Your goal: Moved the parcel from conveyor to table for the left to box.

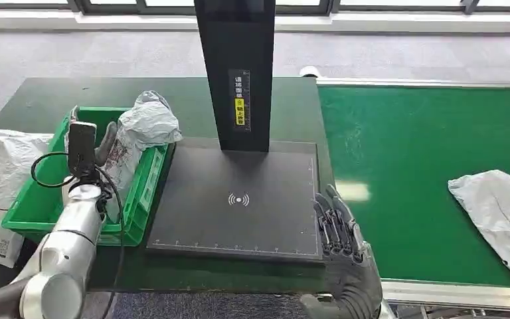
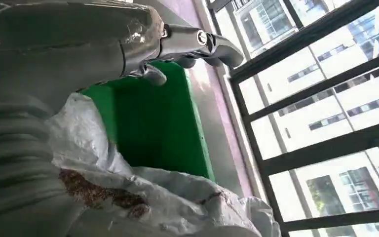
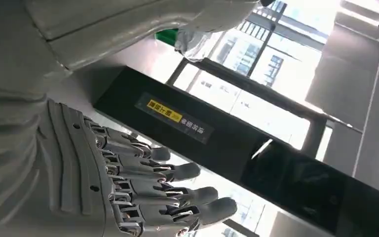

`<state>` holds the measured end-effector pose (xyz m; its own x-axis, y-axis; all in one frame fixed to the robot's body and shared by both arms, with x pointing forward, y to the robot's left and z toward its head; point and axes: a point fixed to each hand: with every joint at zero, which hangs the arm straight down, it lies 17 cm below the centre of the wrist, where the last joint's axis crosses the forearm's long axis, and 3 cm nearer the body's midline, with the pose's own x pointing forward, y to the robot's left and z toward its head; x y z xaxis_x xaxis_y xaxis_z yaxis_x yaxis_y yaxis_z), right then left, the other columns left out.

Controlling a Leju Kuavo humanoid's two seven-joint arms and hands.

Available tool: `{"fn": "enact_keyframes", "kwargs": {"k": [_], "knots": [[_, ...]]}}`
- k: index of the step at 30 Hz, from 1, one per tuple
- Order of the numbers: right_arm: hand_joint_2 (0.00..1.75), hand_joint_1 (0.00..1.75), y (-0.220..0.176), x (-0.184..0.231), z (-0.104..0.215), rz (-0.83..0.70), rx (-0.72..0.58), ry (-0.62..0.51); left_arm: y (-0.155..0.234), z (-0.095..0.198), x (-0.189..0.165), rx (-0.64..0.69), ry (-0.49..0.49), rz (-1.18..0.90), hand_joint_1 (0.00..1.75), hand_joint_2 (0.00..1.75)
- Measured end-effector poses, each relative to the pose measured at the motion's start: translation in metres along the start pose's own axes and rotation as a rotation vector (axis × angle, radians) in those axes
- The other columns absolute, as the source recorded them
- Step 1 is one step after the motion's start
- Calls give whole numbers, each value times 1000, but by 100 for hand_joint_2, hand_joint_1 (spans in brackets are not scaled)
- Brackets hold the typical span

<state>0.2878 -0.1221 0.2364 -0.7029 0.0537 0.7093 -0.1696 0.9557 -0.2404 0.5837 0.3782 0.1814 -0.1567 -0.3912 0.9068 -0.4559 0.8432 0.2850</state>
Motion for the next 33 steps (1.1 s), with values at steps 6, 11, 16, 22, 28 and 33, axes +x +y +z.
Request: {"fn": "enact_keyframes", "kwargs": {"k": [6,11,16,22,28,33], "knots": [[175,0,0,1,1,1,0,1,2,7,10,30,-30,23,0,0],[175,0,0,0,1,0,0,2,3,9,13,38,-40,29,0,0],[175,0,0,1,1,1,-1,-1,4,11,15,47,-43,39,0,0],[175,0,2,2,0,16,17,-5,28,27,8,195,-3,42,0,0],[175,0,-37,-37,8,232,-50,109,17,100,16,171,-81,191,0,0],[175,0,-192,-150,90,855,-136,536,-34,204,90,-104,-245,506,0,0]]}}
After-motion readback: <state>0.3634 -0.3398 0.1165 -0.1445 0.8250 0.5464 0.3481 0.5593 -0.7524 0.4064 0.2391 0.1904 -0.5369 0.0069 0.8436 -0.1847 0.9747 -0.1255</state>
